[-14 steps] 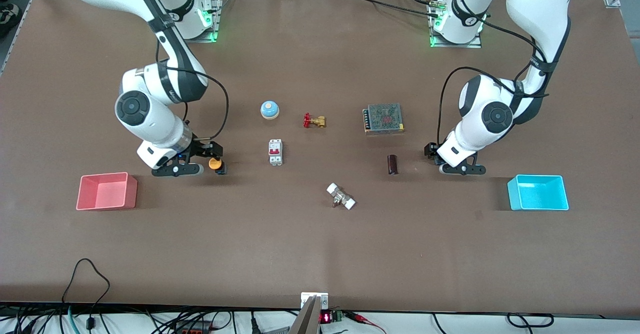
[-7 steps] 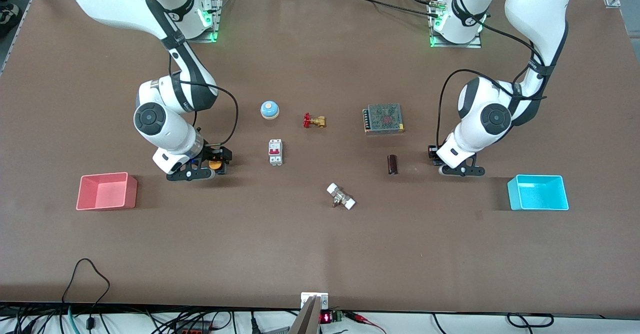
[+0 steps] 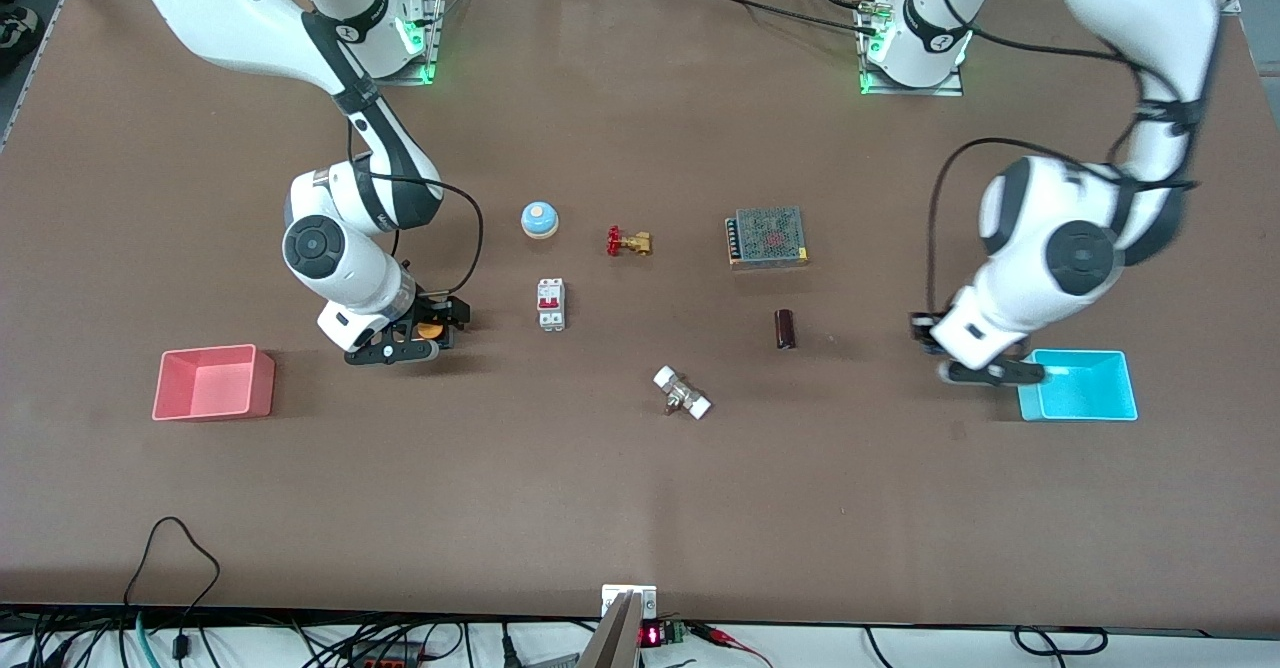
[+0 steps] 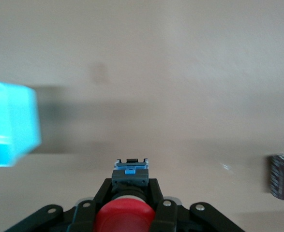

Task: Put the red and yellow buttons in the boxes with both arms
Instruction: 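Carry the red button with the left gripper over the cyan box, then lower the red button into the cyan box while the right gripper carries yellow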

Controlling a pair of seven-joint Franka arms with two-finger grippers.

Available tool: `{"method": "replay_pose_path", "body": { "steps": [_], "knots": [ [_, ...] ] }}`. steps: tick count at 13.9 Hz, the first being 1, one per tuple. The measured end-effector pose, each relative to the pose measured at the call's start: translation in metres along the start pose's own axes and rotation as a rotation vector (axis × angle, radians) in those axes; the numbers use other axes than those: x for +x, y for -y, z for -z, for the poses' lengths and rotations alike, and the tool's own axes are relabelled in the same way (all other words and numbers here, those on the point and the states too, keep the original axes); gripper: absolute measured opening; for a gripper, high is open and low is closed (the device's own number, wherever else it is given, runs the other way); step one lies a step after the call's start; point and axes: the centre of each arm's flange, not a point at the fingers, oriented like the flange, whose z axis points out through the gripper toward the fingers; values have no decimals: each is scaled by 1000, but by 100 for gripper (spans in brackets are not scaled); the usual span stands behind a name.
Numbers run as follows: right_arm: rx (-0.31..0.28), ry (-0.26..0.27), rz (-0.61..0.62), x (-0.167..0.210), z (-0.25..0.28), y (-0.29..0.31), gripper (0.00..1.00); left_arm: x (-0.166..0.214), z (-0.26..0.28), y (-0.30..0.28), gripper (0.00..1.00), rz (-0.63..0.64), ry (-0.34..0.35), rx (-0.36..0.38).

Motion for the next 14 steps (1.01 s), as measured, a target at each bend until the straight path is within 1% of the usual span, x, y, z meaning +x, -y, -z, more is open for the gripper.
{"method": "replay_pose_path", "body": {
  "steps": [1, 2, 3, 4, 5, 6, 7, 8, 9, 10, 11, 14],
  "knots": [
    [0, 0, 1, 0, 0, 0, 96, 9, 15, 18, 34, 5, -16, 30],
    [0, -1, 2, 0, 0, 0, 96, 16, 27, 40, 34, 6, -34, 57],
    [0, -3, 3, 0, 0, 0, 88, 23, 34, 66, 34, 5, -49, 75],
    [1, -4, 3, 0, 0, 0, 77, 30, 36, 93, 34, 3, -56, 81],
    [1, -4, 3, 1, 0, 0, 77, 35, 29, 121, 34, 3, -50, 81],
    [1, -4, 4, 1, 0, 0, 70, 38, 15, 147, 34, 5, -34, 80],
    [1, -5, 4, 1, 0, 0, 60, 40, -5, 170, 34, 11, -15, 70],
    [1, -5, 4, 1, 0, 0, 60, 41, -24, 185, 34, 11, -4, 55],
    [1, -5, 4, 1, 0, 1, 53, 41, -40, 193, 34, 11, 8, 35],
    [1, -5, 4, 1, 0, 1, 40, 41, -55, 198, 34, 13, 23, 16],
    [1, -6, 4, 1, 1, 1, 35, 40, -65, 201, 34, 18, 35, 1],
    [1, -6, 4, 1, 1, 1, 35, 38, -87, 205, 34, 34, 62, -31]
  ]
}}
